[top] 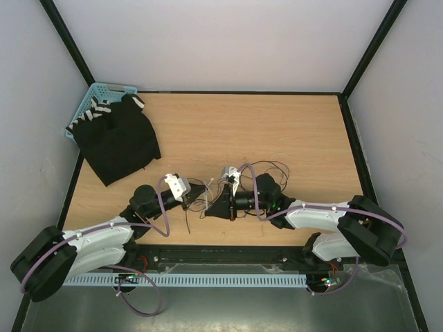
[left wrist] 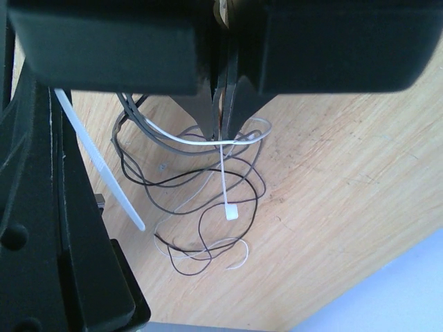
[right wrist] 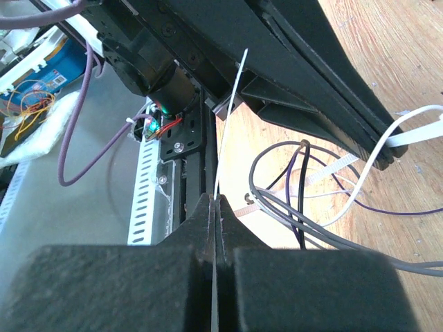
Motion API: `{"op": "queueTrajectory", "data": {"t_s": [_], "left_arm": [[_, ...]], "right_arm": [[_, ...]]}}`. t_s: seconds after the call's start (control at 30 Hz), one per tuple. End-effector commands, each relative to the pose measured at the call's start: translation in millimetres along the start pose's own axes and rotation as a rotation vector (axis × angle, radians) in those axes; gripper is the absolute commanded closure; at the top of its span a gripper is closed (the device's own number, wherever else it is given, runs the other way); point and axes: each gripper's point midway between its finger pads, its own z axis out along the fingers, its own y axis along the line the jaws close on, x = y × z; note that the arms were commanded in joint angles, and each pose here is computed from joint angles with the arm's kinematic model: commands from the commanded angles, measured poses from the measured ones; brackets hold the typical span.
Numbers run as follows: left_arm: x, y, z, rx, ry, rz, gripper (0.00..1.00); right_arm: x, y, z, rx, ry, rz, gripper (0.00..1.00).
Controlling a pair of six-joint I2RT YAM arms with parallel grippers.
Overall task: Zip-tie the wires
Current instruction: Tie the cable at the center of the board.
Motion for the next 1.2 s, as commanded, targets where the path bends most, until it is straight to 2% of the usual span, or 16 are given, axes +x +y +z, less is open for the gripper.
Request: {"op": "queueTrajectory", "data": {"t_s": [0.0,0.53,1.17], "left_arm": [[-23.9,13.9,-2.3,-0.07,-0.103,0.071,1.0],[-35.2,22.6,-18.6,-0.148,-0.176,0.137,1.0],[-30.5,20.4,-16.9,-0.132,-0.161,0.147,1.0]], "right_arm": [[1.9,12.1,-2.5,-0.076,0.006,0.011,1.0],[13.2,8.3,-6.6,-0.144,0.068,0.075,1.0],[14.2,8.9,-13.9,-0.247,0.11,0.104,1.0]]}}
